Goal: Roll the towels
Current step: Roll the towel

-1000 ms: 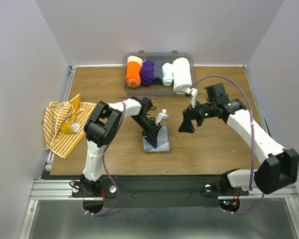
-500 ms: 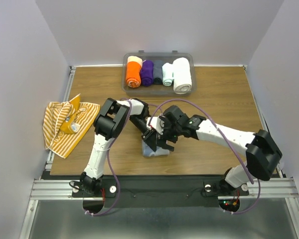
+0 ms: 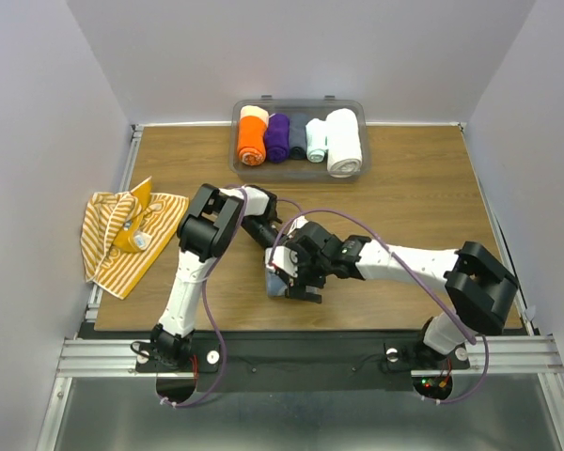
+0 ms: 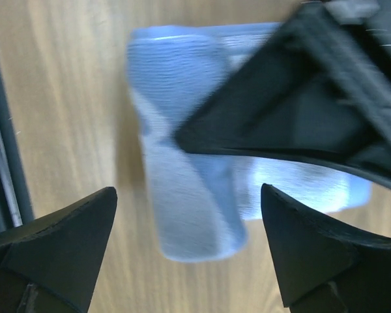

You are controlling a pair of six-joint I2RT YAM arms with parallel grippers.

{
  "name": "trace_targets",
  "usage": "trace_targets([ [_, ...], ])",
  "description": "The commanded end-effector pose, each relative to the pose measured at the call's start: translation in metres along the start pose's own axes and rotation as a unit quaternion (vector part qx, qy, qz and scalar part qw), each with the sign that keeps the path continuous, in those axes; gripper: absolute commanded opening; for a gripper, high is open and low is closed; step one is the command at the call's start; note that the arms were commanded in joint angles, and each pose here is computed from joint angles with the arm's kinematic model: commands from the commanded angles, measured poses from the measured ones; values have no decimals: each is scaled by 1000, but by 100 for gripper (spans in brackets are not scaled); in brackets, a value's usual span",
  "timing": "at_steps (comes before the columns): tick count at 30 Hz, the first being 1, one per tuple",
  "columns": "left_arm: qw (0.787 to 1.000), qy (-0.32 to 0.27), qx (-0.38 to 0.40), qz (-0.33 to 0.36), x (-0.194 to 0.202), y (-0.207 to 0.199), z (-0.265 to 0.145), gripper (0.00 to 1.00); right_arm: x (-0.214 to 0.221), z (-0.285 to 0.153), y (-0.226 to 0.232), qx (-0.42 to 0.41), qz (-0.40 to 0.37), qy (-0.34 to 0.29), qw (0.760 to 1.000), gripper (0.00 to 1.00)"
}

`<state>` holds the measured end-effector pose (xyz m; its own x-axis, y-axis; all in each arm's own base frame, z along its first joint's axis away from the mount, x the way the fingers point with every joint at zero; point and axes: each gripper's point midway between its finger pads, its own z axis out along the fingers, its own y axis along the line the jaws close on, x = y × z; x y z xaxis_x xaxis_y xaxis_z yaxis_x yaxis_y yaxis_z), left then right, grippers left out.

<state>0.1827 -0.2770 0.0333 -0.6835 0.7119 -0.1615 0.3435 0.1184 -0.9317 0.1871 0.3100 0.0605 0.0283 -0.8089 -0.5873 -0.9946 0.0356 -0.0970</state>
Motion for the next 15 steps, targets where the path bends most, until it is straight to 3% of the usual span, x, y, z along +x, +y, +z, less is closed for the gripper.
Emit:
trace_targets([
  [1,992,48,-83,79,9,61,-9,28,-10,12,7,4,-10,-21,1000,93],
  [3,992,46,-82,82,9,60,-9,28,-4,17,5,14,-9,-14,1000,90],
  [6,992,38,-81,88,6,57,-11,28,5,28,3,18,-3,-1,1000,63],
  [7,992,29,-80,97,2,52,-15,29,8,32,6,12,5,2,1000,48],
  [9,990,17,-80,112,-2,45,-20,33,11,34,11,-1,10,2,1000,33],
  [11,987,-5,-85,136,-13,31,-32,40,8,32,21,-22,17,-10,1000,10],
  [13,983,-30,-97,153,-25,21,-52,46,10,30,30,-38,22,-14,999,1],
  [15,975,-51,-114,182,-36,3,-74,47,6,28,39,-64,33,-25,997,1],
])
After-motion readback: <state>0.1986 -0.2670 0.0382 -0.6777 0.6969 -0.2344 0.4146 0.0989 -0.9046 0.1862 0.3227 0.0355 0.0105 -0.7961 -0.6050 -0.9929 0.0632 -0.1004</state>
